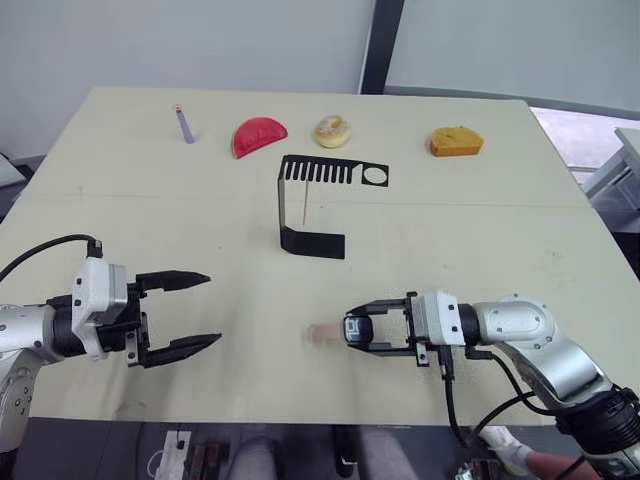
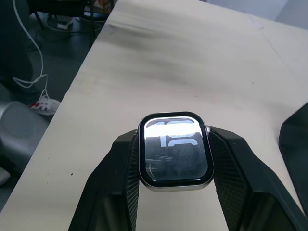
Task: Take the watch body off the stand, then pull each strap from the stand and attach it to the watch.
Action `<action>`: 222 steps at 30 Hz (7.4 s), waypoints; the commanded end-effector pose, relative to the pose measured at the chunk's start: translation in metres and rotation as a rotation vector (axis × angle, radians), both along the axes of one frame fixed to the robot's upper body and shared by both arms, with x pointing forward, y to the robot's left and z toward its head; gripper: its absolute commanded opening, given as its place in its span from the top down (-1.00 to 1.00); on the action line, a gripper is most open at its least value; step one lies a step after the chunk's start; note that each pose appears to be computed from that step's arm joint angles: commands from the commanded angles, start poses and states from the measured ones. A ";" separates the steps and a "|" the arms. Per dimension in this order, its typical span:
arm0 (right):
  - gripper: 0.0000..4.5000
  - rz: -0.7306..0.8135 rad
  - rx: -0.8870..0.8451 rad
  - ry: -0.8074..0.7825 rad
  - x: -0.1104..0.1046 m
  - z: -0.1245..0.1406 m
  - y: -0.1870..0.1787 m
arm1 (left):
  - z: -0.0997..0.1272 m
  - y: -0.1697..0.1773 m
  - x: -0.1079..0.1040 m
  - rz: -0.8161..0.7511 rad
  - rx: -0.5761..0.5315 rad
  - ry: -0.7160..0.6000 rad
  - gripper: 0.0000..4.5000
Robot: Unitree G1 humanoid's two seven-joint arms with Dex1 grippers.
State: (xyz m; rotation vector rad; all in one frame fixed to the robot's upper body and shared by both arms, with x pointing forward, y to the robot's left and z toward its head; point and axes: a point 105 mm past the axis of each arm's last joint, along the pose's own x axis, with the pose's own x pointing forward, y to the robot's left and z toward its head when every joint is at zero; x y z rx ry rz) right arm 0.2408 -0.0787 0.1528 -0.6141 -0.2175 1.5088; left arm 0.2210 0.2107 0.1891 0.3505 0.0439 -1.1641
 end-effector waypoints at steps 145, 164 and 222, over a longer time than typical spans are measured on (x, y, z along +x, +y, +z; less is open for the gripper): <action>1.00 -0.504 0.225 0.344 0.157 -0.055 0.060 | 0.005 -0.130 0.150 0.748 -0.367 -0.325 -0.45; 1.00 -0.507 0.217 0.359 0.155 -0.060 0.058 | 0.003 -0.133 0.152 0.753 -0.409 -0.330 0.99; -0.71 -0.369 0.568 0.676 -0.011 0.006 -0.050 | 0.007 -0.035 0.019 -0.015 -0.439 0.371 1.00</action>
